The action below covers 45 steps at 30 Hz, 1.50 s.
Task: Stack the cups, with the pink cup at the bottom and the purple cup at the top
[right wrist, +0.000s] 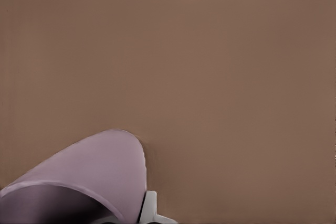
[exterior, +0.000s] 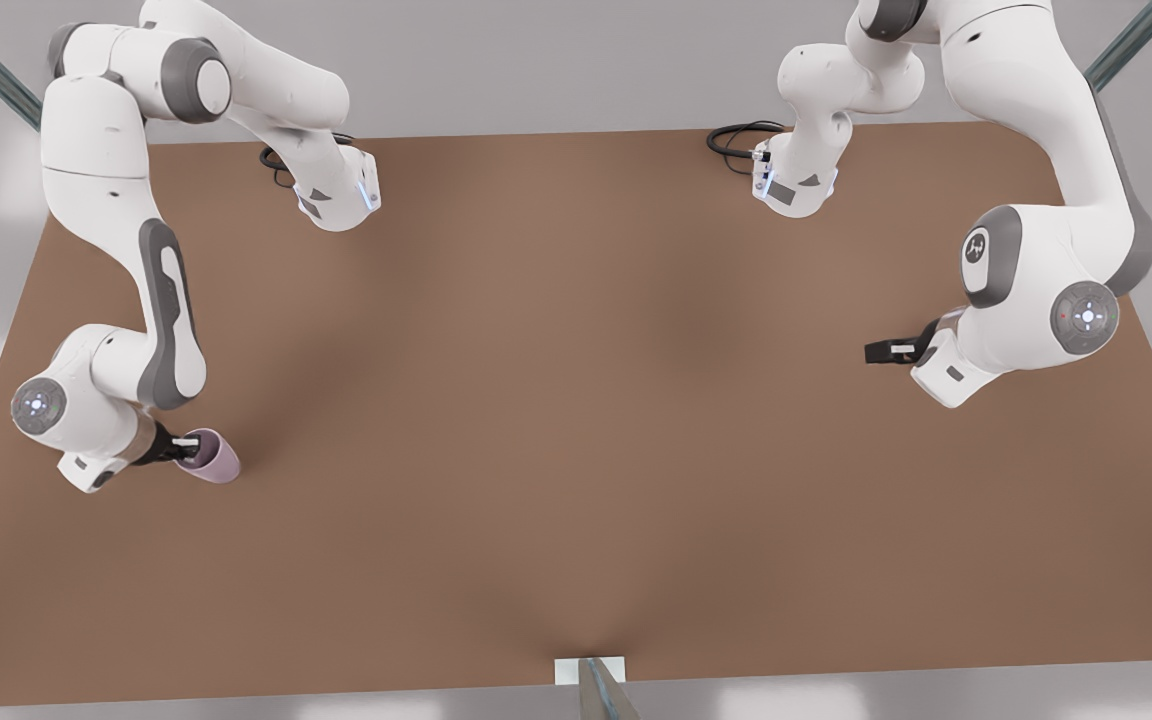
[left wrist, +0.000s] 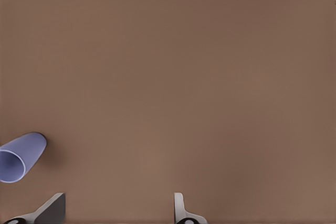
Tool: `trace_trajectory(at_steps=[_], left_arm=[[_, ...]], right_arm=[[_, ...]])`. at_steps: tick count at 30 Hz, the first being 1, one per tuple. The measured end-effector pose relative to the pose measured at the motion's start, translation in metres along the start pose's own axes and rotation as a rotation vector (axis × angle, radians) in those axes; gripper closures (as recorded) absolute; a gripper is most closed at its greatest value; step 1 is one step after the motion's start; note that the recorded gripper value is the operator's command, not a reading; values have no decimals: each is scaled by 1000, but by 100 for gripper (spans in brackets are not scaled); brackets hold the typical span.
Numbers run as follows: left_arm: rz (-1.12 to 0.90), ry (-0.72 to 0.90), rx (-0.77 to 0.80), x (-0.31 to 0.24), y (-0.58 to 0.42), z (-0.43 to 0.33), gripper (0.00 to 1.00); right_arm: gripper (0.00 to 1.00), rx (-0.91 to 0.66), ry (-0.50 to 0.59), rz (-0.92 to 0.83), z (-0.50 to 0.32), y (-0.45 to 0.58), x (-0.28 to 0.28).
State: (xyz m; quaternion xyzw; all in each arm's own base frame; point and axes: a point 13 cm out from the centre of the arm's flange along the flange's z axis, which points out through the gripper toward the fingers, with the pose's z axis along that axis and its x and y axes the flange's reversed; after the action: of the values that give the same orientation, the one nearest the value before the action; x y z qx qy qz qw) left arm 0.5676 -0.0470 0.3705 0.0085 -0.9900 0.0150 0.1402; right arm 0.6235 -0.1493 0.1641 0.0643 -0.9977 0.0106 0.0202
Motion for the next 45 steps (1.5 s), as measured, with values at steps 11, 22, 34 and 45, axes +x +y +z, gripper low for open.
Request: trace_trajectory(at_steps=[11,22,34,45], left_arm=[[-47,6,6,29,33,-1,0],[-162,49,-17,42,180,73,0],[-150,46,9,73,283,178,0],[-73,-15,-44,63,320,228,0]], right_arm=[[79,-47,28,-238,-32,268,-34],[79,-37,19,-212,-28,539,-19],[79,-51,41,113,21,664,5],[0,-36,51,364,46,677,15]])
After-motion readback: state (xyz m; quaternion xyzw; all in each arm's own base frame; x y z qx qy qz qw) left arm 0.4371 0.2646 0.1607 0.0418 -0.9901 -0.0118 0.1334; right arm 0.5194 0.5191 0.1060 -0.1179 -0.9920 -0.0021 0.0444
